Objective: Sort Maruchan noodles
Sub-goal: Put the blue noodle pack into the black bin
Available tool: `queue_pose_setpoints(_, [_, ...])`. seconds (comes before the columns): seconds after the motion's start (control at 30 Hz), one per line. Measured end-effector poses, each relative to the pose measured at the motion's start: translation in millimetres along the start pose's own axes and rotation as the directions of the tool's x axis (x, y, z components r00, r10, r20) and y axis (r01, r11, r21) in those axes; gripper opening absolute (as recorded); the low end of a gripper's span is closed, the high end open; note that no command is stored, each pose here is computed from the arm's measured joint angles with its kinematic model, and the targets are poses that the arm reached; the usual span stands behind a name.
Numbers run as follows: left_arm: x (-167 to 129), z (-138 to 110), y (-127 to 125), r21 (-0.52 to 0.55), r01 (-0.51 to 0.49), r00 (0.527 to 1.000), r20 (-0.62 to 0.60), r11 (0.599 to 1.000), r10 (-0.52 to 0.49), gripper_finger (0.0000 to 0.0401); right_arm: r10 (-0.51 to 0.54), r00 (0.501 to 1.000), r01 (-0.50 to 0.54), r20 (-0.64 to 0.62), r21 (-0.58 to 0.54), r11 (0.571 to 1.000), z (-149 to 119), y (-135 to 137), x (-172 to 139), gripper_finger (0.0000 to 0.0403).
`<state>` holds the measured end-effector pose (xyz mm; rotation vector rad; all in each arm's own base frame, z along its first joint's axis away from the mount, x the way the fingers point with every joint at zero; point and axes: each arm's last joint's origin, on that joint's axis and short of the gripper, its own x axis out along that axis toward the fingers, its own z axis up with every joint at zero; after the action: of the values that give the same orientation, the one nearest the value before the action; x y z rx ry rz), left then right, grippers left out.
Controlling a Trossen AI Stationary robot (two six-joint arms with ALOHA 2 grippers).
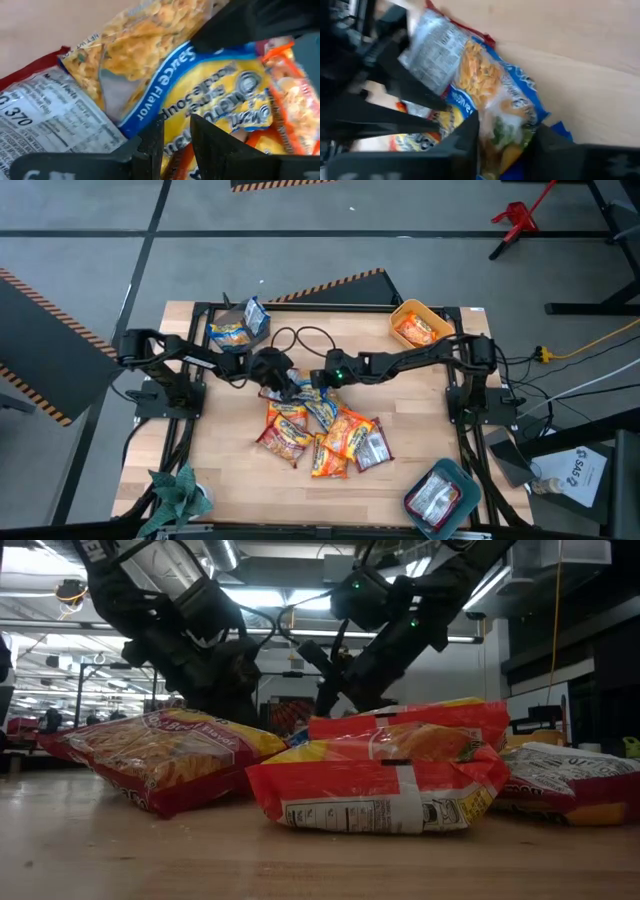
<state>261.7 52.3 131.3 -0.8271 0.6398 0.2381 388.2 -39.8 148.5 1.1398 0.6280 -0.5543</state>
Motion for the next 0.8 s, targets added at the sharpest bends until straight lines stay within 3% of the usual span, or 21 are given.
queue_pose_setpoints(0.17, [-10.2, 11.4, -10.3, -0.048, 0.107, 0.994, -0.003, 0.993, -0.108, 0.0089, 0.001, 1.000, -0.001, 0.005, -0.010, 1.000, 2.6, 0.4, -3.1, 0.0049])
queue_pose_setpoints(0.4, [-53.2, 45.3, -37.1, -0.076, 0.275, 0.953, 0.153, 0.958, -0.261, 0.0089, 0.059, 0.997, -0.056, 0.052, -0.057, 0.997, 27.8, 18.6, -17.9, 0.0047])
queue_pose_setpoints(0.63, [-123.2, 73.7, -64.8, -0.026, 0.422, 0.848, 0.363, 0.906, -0.385, 0.0089, 0.208, 0.969, -0.172, 0.134, -0.238, 0.956, 73.3, 69.6, -46.2, 0.0046])
queue_pose_setpoints(0.73, [-160.9, 83.6, -80.0, 0.046, 0.463, 0.767, 0.480, 0.885, -0.426, 0.0089, 0.189, 0.961, -0.114, 0.201, -0.331, 0.937, 94.0, 80.9, -52.2, 0.0046])
queue_pose_setpoints(0.8, [-178.9, 84.0, -84.2, 0.065, 0.466, 0.741, 0.518, 0.883, -0.429, 0.0089, 0.163, 0.964, -0.076, 0.210, -0.371, 0.925, 107.3, 84.0, -50.3, 0.0046])
